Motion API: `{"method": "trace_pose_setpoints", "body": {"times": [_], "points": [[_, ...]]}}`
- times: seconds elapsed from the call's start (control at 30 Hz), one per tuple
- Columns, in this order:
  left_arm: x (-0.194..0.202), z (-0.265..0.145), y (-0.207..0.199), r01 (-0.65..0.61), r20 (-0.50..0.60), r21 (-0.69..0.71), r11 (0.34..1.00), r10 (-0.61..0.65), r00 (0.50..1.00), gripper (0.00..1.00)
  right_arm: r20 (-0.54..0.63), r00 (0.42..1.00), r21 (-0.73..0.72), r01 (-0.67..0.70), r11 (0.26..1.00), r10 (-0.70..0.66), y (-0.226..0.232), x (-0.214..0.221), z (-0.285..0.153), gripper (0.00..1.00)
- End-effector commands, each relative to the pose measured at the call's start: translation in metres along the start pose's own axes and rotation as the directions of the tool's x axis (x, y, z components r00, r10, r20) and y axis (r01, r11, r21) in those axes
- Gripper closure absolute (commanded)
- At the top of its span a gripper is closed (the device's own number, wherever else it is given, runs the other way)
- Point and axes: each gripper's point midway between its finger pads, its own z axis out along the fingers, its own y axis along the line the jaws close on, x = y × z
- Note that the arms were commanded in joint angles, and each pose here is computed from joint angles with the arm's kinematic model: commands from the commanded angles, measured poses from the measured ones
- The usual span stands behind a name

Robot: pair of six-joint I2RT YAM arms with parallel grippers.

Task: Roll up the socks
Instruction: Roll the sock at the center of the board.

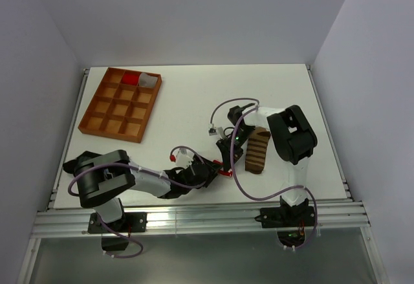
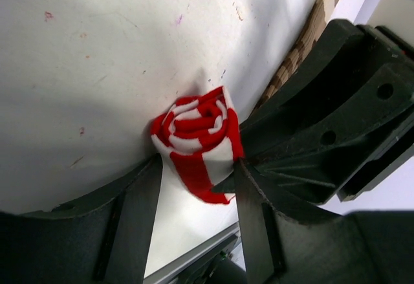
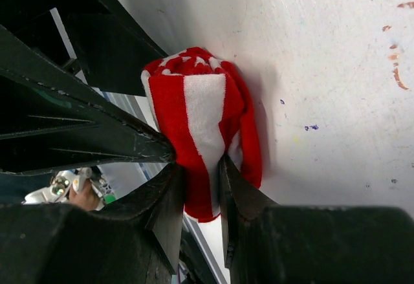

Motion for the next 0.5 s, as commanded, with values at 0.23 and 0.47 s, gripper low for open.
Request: {"method": "trace_pose_setpoints", "body": {"times": [0.23, 0.47], "points": [[-0.012, 0.014, 0.040, -0.011, 0.093, -0.160, 0.987, 0.027, 0.995, 0.51, -0.134, 0.989, 0.116, 0.073, 0.991, -0.058, -0.043, 0.023, 0.007, 0.88], [-0.013, 0.018, 0.047, -0.021, 0.106, -0.208, 0.978, 0.043, 0.993, 0.55, -0.149, 0.987, 0.101, 0.080, 0.992, -0.064, -0.043, 0.027, 0.008, 0.88]]}}
